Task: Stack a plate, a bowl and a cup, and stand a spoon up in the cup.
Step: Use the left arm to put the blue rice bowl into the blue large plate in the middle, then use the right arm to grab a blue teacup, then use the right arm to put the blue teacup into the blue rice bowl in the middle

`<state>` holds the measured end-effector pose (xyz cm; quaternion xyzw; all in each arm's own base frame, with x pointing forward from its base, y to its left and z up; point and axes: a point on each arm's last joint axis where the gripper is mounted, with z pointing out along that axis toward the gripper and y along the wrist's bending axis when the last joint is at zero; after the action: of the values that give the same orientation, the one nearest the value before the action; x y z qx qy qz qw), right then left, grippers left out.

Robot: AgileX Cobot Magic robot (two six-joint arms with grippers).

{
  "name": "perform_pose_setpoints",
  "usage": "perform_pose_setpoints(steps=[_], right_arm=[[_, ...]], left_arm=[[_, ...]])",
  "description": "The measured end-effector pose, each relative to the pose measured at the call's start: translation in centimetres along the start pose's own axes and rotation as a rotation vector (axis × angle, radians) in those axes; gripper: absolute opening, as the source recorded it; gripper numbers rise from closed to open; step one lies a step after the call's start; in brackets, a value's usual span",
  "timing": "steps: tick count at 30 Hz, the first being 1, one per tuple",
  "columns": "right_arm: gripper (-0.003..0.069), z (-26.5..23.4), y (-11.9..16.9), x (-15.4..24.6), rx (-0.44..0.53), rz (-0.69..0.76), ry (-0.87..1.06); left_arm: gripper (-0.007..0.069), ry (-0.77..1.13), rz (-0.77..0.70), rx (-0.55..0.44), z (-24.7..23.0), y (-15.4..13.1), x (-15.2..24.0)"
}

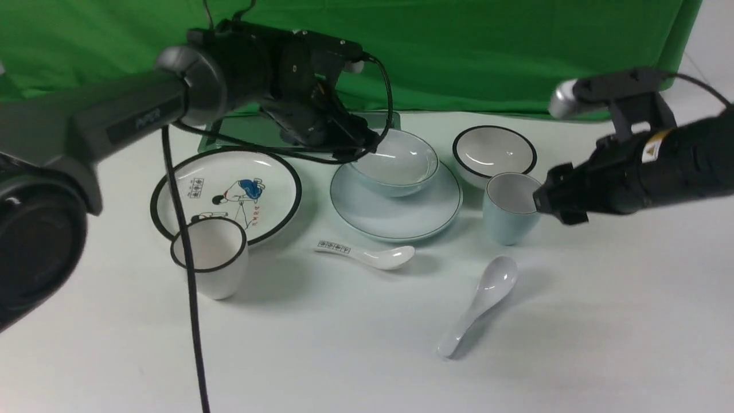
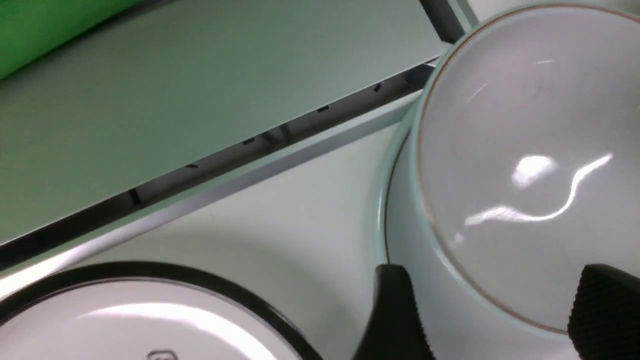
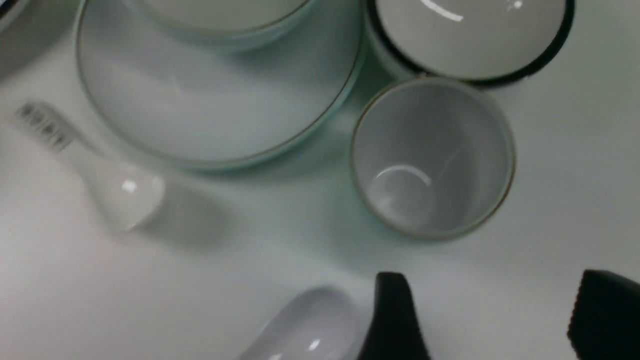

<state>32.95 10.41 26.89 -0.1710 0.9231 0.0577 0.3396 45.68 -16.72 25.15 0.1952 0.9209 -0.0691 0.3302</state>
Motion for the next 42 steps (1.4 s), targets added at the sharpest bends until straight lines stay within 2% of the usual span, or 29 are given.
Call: perform_pose_setpoints(steps=[2,4,8,10,12,13,15,16,17,18,24,29,32,34,35,38,42], right_arm=[[0.0484,1.1,-0.6,-0.5,0.007,0.013,0.022],[0.0484,3.2,-1.6,-1.6,0.018,0.031,0.051],[0.0477,6.9,-2.2,-2.6,0.016,0.045,0.111],[0.0435,8.3,-2.3,-2.6,0.014,0.047,0.133],[0.0405,8.9,-2.2,-2.6,0.013,0.043,0.140],[0.0326,9.6,-2.2,-2.3,0.009,0.023,0.157],[0.0222,9.8,-2.1,-2.2,0.005,-0.004,0.169],[0.0210,9.8,-2.1,-2.2,0.005,-0.009,0.170],[0.0113,9.8,-2.1,-2.2,0.002,-0.034,0.168],[0.0078,9.6,-2.1,-2.4,0.001,-0.045,0.168],[0.0074,7.7,-1.5,-4.5,-0.028,-0.105,0.224],[0.0074,4.6,1.1,-9.0,-0.058,-0.197,0.127],[0.0074,3.8,3.0,-11.4,-0.074,-0.244,0.036],[0.0074,4.7,5.5,-13.1,-0.099,-0.289,-0.033],[0.0074,4.9,5.5,-13.2,-0.099,-0.289,-0.036],[0.0074,9.0,7.6,-13.3,-0.127,-0.313,-0.029],[0.0074,13.4,7.9,-12.2,-0.124,-0.319,0.043]], left_arm=[[0.0412,-0.025,0.003,-0.001,-2.1,-0.1,-0.6],[0.0385,-0.099,0.007,-0.005,-6.9,-0.2,-1.6],[0.0258,-0.213,0.011,-0.014,-14.4,-0.6,-0.7],[0.0182,-0.249,0.012,-0.016,-17.9,-0.8,1.0],[0.0150,-0.255,0.016,-0.021,-19.3,-0.9,2.0],[0.0098,-0.245,0.035,-0.040,-21.5,-1.0,4.4],[0.0056,-0.232,0.053,-0.066,-23.5,-1.0,6.8],[0.0052,-0.213,0.051,-0.065,-23.4,-1.1,7.4],[0.0026,-0.181,0.066,-0.098,-24.5,-1.0,10.1],[0.0015,-0.161,0.069,-0.116,-25.1,-0.9,11.8],[-0.0003,-0.148,0.053,-0.204,-26.6,-0.6,19.8],[-0.0006,-0.265,0.018,-0.194,-24.9,-0.9,23.9],[-0.0008,-0.301,-0.011,-0.164,-24.0,-1.2,24.5],[-0.0008,-0.345,-0.038,-0.140,-24.0,-1.4,24.3],[-0.0008,-0.348,-0.038,-0.139,-24.0,-1.4,24.2],[-0.0008,-0.378,-0.051,-0.125,-24.1,-1.5,24.0],[-0.0008,-0.374,-0.065,-0.118,-24.1,-1.5,24.0]])
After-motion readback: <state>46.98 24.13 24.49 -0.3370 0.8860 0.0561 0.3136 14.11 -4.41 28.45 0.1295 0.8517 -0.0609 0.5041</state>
